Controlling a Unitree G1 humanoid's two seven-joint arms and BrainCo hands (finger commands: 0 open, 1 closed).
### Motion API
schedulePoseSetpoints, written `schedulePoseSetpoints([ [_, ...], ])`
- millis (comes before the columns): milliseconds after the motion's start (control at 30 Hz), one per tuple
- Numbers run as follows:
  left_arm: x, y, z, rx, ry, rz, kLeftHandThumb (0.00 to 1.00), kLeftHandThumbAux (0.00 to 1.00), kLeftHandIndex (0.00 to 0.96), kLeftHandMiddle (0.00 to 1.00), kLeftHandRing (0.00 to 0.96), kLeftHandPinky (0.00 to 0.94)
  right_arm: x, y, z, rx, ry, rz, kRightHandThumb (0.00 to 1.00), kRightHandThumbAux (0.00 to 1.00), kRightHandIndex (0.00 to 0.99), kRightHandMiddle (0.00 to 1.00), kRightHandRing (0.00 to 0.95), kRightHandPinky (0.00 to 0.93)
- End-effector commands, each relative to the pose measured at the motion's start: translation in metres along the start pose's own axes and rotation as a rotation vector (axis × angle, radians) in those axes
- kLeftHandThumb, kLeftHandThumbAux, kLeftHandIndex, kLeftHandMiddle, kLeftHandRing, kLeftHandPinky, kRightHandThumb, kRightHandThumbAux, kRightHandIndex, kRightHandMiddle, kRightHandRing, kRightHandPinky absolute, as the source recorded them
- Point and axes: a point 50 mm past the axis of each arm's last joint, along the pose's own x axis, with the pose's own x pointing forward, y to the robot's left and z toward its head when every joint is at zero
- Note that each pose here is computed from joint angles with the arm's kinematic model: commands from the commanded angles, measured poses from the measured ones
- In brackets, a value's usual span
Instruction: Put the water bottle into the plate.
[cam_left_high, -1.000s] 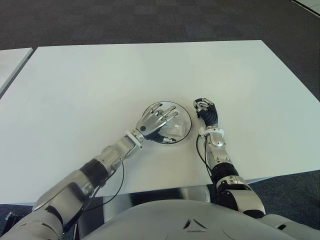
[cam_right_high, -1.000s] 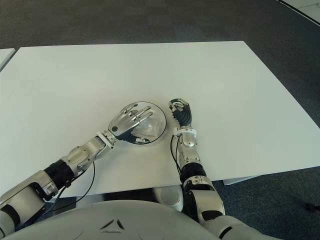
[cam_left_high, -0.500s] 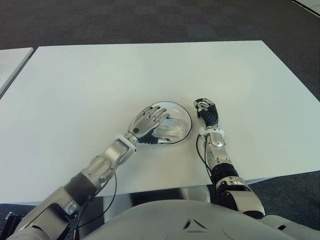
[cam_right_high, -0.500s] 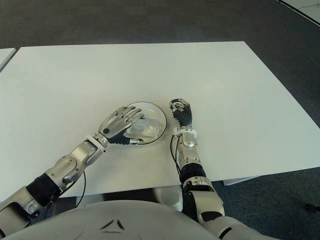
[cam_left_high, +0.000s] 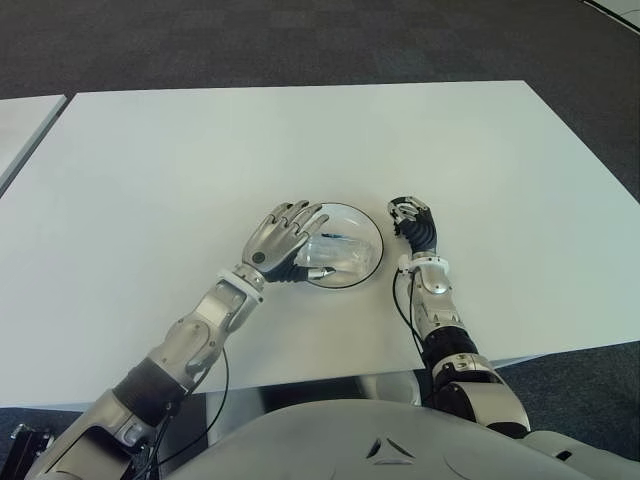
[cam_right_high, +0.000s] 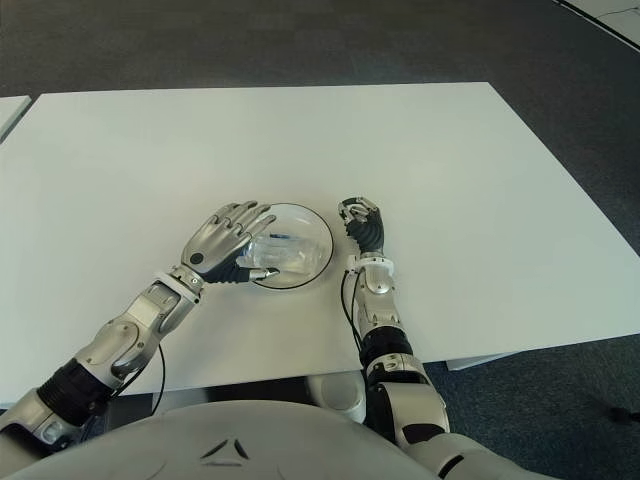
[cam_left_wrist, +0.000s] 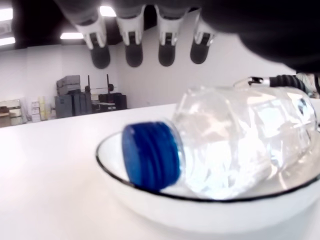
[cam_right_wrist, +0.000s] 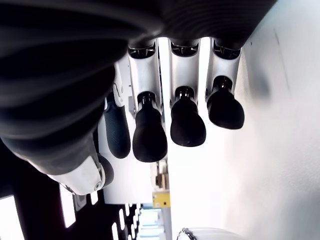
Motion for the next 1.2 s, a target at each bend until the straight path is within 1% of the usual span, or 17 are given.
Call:
schedulePoseSetpoints([
  [33, -0.005, 0.004, -0.007, -0.061, 0.062, 0.092, 0.499, 0.125, 0.0, 0.0, 0.0, 0.0, -0.024, -0.006, -0.043, -0.003, 0.227, -0.02, 0.703, 0.728, 0.439, 0.789, 0.769, 0.762],
  [100, -0.005, 0.005, -0.009, -0.072, 0.071, 0.115, 0.487, 0.141, 0.0, 0.0, 0.0, 0.0, -0.025, -0.007, -0.043, -0.003, 0.228, -0.021, 0.703, 0.728, 0.439, 0.789, 0.77, 0.759],
  [233, -0.008, 0.009, -0.017, -0.115, 0.135, 0.271, 0.435, 0.231, 0.0, 0.0, 0.0, 0.0, -0.025, -0.007, -0.043, 0.003, 0.222, -0.018, 0.703, 0.728, 0.439, 0.788, 0.769, 0.755],
  [267, -0.008, 0.01, -0.018, -0.123, 0.147, 0.296, 0.378, 0.292, 0.0, 0.0, 0.0, 0.0, -0.025, -0.007, -0.043, 0.004, 0.221, -0.018, 0.704, 0.728, 0.439, 0.788, 0.769, 0.756],
  [300, -0.009, 0.01, -0.019, -0.134, 0.161, 0.322, 0.34, 0.331, 0.0, 0.0, 0.0, 0.0, -0.025, -0.007, -0.043, 0.005, 0.219, -0.017, 0.704, 0.729, 0.439, 0.788, 0.769, 0.757],
  [400, -0.011, 0.013, -0.022, -0.18, 0.199, 0.385, 0.267, 0.402, 0.0, 0.0, 0.0, 0.0, -0.025, -0.007, -0.043, 0.008, 0.217, -0.014, 0.704, 0.729, 0.439, 0.788, 0.769, 0.757],
  [433, -0.013, 0.015, -0.023, -0.235, 0.225, 0.423, 0.257, 0.412, 0.0, 0.0, 0.0, 0.0, -0.025, -0.007, -0.043, 0.009, 0.216, -0.013, 0.704, 0.729, 0.439, 0.788, 0.769, 0.757],
  [500, -0.015, 0.017, -0.024, -0.327, 0.264, 0.479, 0.21, 0.467, 0.0, 0.0, 0.0, 0.0, -0.025, -0.007, -0.043, 0.01, 0.215, -0.011, 0.704, 0.728, 0.439, 0.787, 0.769, 0.757],
  [600, -0.018, 0.019, -0.026, -0.438, 0.32, 0.529, 0.174, 0.516, 0.0, 0.0, 0.0, 0.0, -0.025, -0.007, -0.043, 0.009, 0.216, -0.011, 0.704, 0.728, 0.439, 0.786, 0.768, 0.757],
  [733, -0.021, 0.02, -0.029, -0.521, 0.376, 0.561, 0.157, 0.55, 0.0, 0.0, 0.0, 0.0, -0.025, -0.007, -0.043, 0.008, 0.218, -0.015, 0.705, 0.728, 0.439, 0.787, 0.768, 0.76],
  [867, -0.024, 0.022, -0.037, -0.644, 0.468, 0.647, 0.159, 0.585, 0.0, 0.0, 0.0, 0.0, -0.025, -0.006, -0.042, 0.009, 0.218, -0.019, 0.705, 0.728, 0.439, 0.79, 0.771, 0.76],
  [1000, -0.025, 0.014, -0.048, -0.729, 0.525, 0.678, 0.17, 0.614, 0.0, 0.0, 0.0, 0.0, -0.024, -0.006, -0.042, 0.007, 0.217, -0.019, 0.705, 0.728, 0.439, 0.791, 0.771, 0.763],
  [1100, -0.025, 0.011, -0.049, -0.784, 0.539, 0.688, 0.174, 0.633, 0.0, 0.0, 0.0, 0.0, -0.024, -0.006, -0.042, 0.005, 0.217, -0.018, 0.705, 0.728, 0.439, 0.791, 0.772, 0.766],
  [1200, -0.028, 0.004, -0.049, -0.879, 0.565, 0.689, 0.171, 0.668, 0.0, 0.0, 0.0, 0.0, -0.024, -0.005, -0.042, 0.004, 0.217, -0.016, 0.704, 0.728, 0.439, 0.79, 0.772, 0.762],
])
